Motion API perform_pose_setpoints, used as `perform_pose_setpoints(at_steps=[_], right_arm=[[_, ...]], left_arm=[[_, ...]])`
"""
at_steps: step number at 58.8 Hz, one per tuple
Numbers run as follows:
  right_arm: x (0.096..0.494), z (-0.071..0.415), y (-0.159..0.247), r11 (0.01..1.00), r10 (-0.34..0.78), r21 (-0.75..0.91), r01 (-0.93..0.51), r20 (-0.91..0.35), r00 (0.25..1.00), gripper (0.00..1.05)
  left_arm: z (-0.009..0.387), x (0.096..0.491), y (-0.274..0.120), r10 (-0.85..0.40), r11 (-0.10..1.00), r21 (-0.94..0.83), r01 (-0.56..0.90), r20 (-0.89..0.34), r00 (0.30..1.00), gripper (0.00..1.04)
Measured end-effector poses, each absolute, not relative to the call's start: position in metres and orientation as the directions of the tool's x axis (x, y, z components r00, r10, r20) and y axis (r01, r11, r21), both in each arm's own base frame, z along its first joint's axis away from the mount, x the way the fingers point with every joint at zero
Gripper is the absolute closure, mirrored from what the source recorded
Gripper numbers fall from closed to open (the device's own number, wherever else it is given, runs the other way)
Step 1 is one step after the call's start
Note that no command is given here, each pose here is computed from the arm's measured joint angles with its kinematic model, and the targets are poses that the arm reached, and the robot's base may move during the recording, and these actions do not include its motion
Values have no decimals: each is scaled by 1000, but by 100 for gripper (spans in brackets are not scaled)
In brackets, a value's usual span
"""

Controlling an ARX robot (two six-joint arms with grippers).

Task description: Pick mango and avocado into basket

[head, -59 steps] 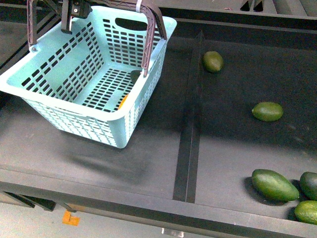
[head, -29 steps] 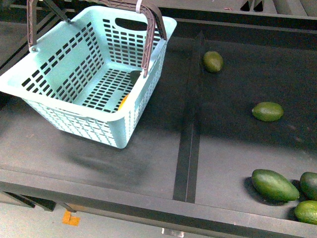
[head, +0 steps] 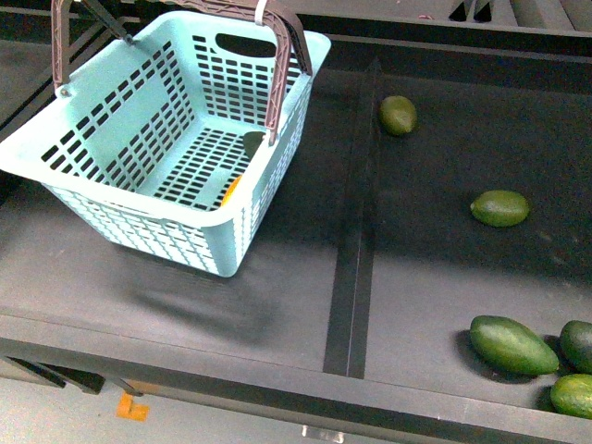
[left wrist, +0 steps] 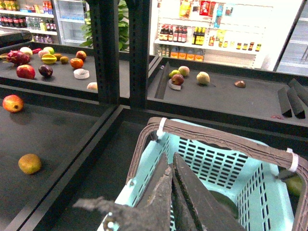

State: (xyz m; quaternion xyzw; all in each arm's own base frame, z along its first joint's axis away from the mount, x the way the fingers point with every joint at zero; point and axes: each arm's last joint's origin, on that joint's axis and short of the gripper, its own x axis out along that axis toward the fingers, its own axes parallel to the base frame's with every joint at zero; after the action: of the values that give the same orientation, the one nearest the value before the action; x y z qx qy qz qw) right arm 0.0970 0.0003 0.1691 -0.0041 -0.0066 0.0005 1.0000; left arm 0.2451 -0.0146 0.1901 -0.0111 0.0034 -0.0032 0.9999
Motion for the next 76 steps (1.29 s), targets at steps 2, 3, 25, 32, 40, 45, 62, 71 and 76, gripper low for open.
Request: perform_pose_setpoints(at_steps=[2,3,25,32,40,45,62,71,76], right_arm=[[97,169,0,1000,1,-8,-1,13,1000,9],[97,169,0,1000,1,-8,-1,13,1000,9],[97,169,0,1000,1,-8,-1,13,1000,9],[97,169,0,1000,1,-7,-1,14,1000,9],[97,169,0,1000,1,-7,-1,13,1000,9],[97,169,0,1000,1,-8,-1,13,1000,9],[97,169,0,1000,1,-7,-1,13,1000,9],[97,169,0,1000,1,-7,-1,13,1000,9],[97,169,0,1000,1,-7,-1,13,1000,9]], left_arm=[[188,238,-13,-6,1000,-21,6,-7,1000,103],[187,235,-13,-5,1000,-20,5,-7,1000,103],[174,180,-1,-3,1000,-15,3,-9,1000,103],[164,167,0,-2,1000,-14,2,-10,1000,103],[164,156,0,-3,1000,-13,3,-11,1000,103],[164,150,0,-3,1000,-12,3,-9,1000,103],[169,133,0,-2,1000,-11,2,4,1000,103],[171,126,0,-3,1000,-11,3,11,1000,103],[171,122,0,-3,1000,-11,3,14,1000,103]])
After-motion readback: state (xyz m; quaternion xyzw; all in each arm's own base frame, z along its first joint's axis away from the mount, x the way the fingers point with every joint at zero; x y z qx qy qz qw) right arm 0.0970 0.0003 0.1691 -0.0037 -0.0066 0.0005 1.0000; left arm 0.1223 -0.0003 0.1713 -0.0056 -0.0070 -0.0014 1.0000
